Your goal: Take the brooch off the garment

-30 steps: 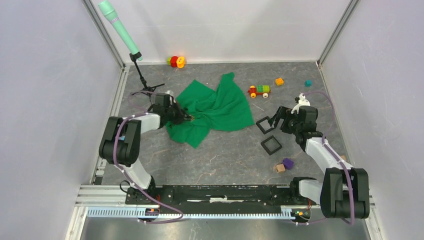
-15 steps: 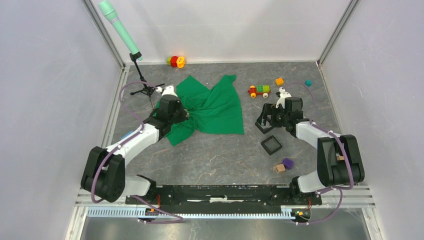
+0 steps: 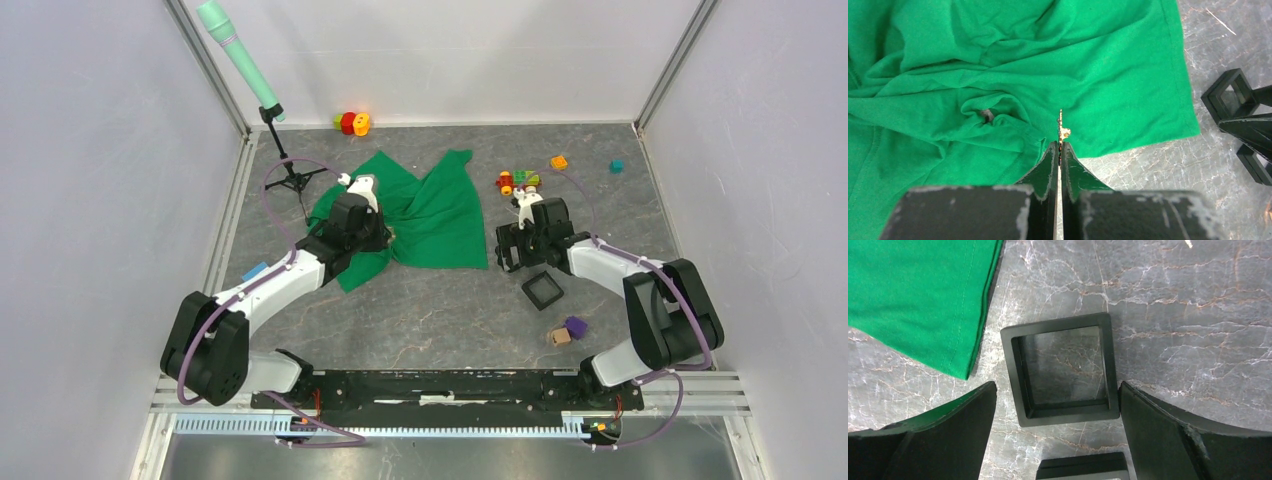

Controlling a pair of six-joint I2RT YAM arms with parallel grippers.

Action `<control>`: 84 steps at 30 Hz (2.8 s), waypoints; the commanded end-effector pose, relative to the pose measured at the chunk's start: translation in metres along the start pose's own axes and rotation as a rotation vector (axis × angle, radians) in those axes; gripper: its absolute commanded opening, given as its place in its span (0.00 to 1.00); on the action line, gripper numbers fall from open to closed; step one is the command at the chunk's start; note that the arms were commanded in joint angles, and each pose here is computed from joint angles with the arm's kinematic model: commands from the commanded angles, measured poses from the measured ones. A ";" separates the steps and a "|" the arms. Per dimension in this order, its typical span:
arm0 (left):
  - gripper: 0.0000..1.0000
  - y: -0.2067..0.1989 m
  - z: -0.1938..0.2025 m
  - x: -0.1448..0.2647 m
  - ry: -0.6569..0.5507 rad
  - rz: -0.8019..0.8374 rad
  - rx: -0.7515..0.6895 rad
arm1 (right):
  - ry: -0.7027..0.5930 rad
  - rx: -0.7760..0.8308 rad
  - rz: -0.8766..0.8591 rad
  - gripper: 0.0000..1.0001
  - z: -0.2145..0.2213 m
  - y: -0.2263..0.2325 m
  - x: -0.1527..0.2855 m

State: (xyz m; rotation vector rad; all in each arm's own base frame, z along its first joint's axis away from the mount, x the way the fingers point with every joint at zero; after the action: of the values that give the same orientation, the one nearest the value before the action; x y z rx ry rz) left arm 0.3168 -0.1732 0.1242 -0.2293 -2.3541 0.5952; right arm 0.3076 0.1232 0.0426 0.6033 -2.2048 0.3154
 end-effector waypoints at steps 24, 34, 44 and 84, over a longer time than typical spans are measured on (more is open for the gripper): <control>0.02 -0.028 -0.002 0.006 0.013 0.161 -0.123 | -0.012 0.083 0.019 0.98 -0.038 0.001 -0.003; 0.02 -0.029 0.002 0.001 0.038 0.162 -0.132 | 0.014 0.096 0.010 0.86 -0.037 0.002 -0.012; 0.02 -0.033 0.003 0.005 0.044 0.196 -0.152 | -0.044 0.042 -0.040 0.69 -0.048 0.014 -0.004; 0.03 -0.083 0.061 0.040 -0.240 0.715 -0.754 | -0.271 -0.484 -0.779 0.58 -0.043 0.127 0.052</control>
State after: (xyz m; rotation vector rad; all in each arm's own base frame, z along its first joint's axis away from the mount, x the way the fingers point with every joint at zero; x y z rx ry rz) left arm 0.2376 -0.2387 0.1157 -1.2153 -2.5020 0.1554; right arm 0.2388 0.2158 0.0932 1.0864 -2.0146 -0.6302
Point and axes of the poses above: each gripper's point midway between its finger pads, its own x axis back along the fingers, its own y axis along the line the jaws close on, z = x × y, the point moved 2 cm from there along x, back along the fingers, and after that the axes turned 15 degrees about x, right-handed, at the moved point
